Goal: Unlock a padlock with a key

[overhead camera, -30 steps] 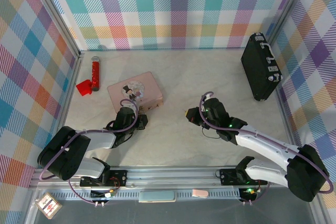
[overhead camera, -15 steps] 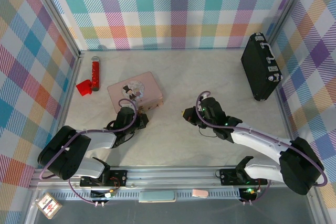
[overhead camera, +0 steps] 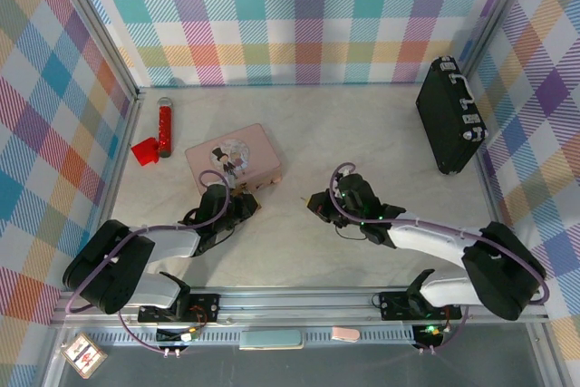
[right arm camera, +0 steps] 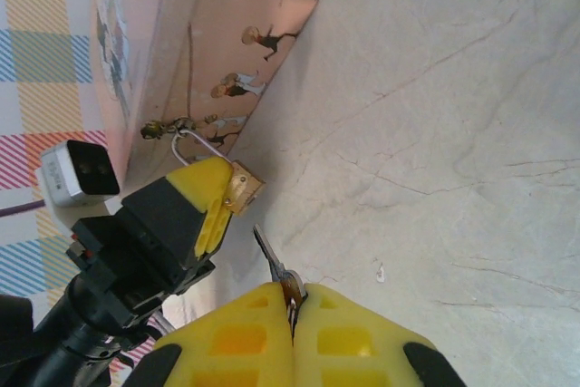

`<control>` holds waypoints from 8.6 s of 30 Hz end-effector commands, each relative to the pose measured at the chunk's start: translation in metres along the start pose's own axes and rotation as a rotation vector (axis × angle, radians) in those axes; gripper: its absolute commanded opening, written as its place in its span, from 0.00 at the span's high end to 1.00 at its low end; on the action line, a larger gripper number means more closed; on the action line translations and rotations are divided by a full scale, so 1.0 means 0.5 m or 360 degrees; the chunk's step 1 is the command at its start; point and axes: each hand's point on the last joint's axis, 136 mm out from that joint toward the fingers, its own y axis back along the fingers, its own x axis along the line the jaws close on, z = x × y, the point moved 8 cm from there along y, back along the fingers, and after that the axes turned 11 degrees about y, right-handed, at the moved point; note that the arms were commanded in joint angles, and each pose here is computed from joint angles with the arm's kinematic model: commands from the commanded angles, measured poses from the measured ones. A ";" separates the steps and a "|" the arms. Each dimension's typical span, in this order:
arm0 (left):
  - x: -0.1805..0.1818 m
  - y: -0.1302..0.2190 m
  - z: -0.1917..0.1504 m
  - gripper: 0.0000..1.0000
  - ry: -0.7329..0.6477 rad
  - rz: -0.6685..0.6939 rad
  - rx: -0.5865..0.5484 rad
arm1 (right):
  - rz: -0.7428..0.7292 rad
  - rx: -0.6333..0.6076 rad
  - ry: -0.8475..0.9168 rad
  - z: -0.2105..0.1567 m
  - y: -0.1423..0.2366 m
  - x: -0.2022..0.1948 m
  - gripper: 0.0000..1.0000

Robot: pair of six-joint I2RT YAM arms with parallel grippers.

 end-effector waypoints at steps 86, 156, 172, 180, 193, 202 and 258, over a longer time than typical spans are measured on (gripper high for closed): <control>-0.085 0.025 0.014 1.00 0.0375 -0.0361 -0.0079 | 0.0619 0.0150 -0.0593 -0.080 -0.200 0.009 1.00; -0.095 0.049 -0.032 1.00 0.0377 -0.0403 0.0005 | 0.0737 0.0102 -0.0577 -0.058 -0.209 0.033 1.00; -0.122 0.045 -0.085 1.00 0.0334 -0.0405 0.0090 | 0.0765 0.0070 -0.0555 -0.032 -0.206 0.039 1.00; -0.124 0.032 -0.099 1.00 0.0330 -0.0381 0.0109 | 0.0786 0.0112 -0.0531 -0.026 -0.209 0.049 1.00; -0.091 0.027 -0.076 1.00 0.0413 -0.0231 0.0032 | 0.0511 0.0209 -0.0397 -0.036 -0.186 0.028 0.66; -0.086 0.026 -0.057 1.00 0.0387 -0.0153 0.0009 | 0.0458 0.0165 -0.0340 -0.034 -0.156 0.009 0.61; -0.090 0.045 -0.048 1.00 0.0293 -0.0126 0.0051 | -0.0389 -0.0648 0.2651 -0.177 -0.168 0.072 0.65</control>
